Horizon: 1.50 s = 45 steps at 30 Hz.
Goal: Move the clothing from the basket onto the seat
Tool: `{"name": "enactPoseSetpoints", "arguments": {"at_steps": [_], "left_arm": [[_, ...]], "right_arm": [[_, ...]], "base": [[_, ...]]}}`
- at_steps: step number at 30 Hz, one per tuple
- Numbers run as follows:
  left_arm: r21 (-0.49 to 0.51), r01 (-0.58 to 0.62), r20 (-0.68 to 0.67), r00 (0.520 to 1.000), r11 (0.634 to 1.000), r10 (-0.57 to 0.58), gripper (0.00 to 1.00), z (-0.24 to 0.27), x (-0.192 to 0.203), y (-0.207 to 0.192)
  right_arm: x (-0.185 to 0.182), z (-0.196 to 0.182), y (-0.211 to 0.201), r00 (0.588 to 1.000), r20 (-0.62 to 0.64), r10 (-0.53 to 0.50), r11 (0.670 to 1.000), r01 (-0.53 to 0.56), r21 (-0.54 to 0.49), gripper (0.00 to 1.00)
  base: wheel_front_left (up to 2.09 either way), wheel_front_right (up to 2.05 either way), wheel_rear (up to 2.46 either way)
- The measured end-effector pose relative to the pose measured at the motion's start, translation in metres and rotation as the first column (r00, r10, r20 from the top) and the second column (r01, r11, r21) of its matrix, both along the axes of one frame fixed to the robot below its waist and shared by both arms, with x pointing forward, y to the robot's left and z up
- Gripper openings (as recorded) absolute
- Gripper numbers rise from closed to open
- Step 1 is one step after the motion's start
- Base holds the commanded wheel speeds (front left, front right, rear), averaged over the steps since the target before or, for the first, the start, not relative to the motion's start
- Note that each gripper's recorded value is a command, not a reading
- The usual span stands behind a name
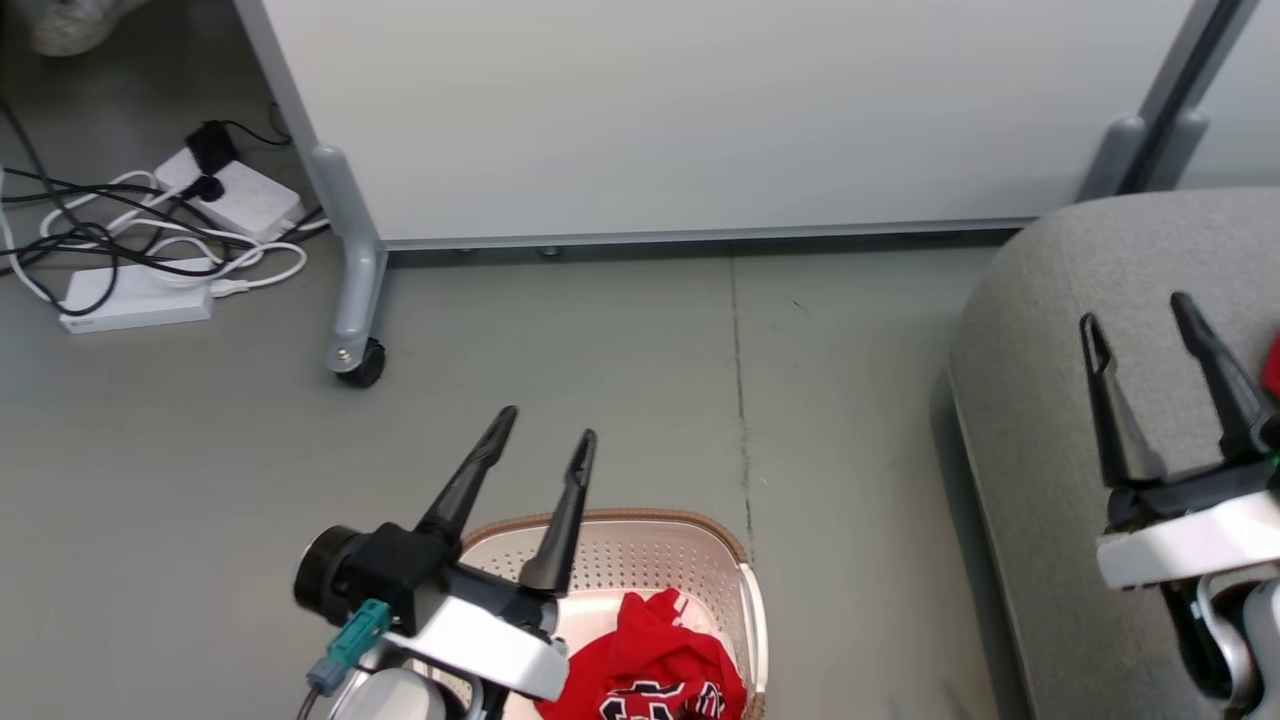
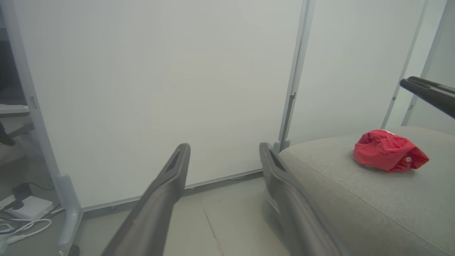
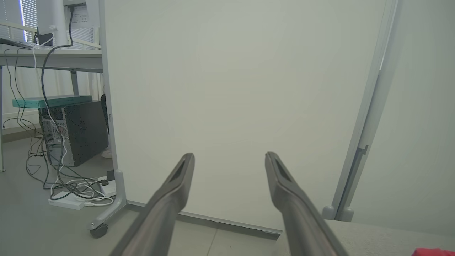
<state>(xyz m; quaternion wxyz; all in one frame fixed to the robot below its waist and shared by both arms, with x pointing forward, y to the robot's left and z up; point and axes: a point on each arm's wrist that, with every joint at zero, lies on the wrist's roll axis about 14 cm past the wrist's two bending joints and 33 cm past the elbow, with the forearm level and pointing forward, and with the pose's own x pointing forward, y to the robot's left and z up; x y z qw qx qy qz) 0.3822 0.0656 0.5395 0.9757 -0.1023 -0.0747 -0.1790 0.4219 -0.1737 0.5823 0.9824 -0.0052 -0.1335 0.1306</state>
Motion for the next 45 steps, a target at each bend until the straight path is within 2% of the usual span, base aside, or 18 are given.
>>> {"name": "enactPoseSetpoints", "arguments": {"at_steps": [5, 7, 9, 16, 45], "left_arm": [[0.029, -0.109, -0.024, 0.994, 0.994, 0.11, 1.0, -0.009, -0.003, 0.029], [0.034, -0.152, -0.04, 0.987, 0.988, 0.153, 1.0, -0.014, -0.005, 0.041], [0.038, -0.191, -0.06, 0.979, 0.981, 0.193, 1.0, -0.02, -0.007, 0.052], [0.043, -0.234, -0.101, 0.966, 0.971, 0.237, 1.0, -0.033, -0.013, 0.063], [0.053, -0.219, -0.104, 0.969, 0.974, 0.223, 1.0, -0.036, -0.013, 0.058]], "right_arm": [[-0.005, -0.006, 0.016, 1.0, -0.01, 0.024, 0.999, -0.023, 0.024, 1.0], [-0.009, -0.012, 0.025, 0.999, -0.018, 0.041, 0.999, -0.041, -0.011, 1.0], [-0.014, -0.022, 0.029, 0.998, -0.045, 0.033, 0.999, -0.032, 0.02, 1.0], [-0.024, -0.034, 0.029, 0.997, -0.078, 0.007, 0.999, -0.003, 0.048, 1.0], [-0.029, -0.042, 0.026, 0.995, -0.099, -0.015, 0.998, 0.021, 0.057, 1.0]], "base": [[0.0, 0.0, 0.0], [0.0, 0.0, 0.0], [0.0, 0.0, 0.0], [0.0, 0.0, 0.0], [0.0, 0.0, 0.0]]}}
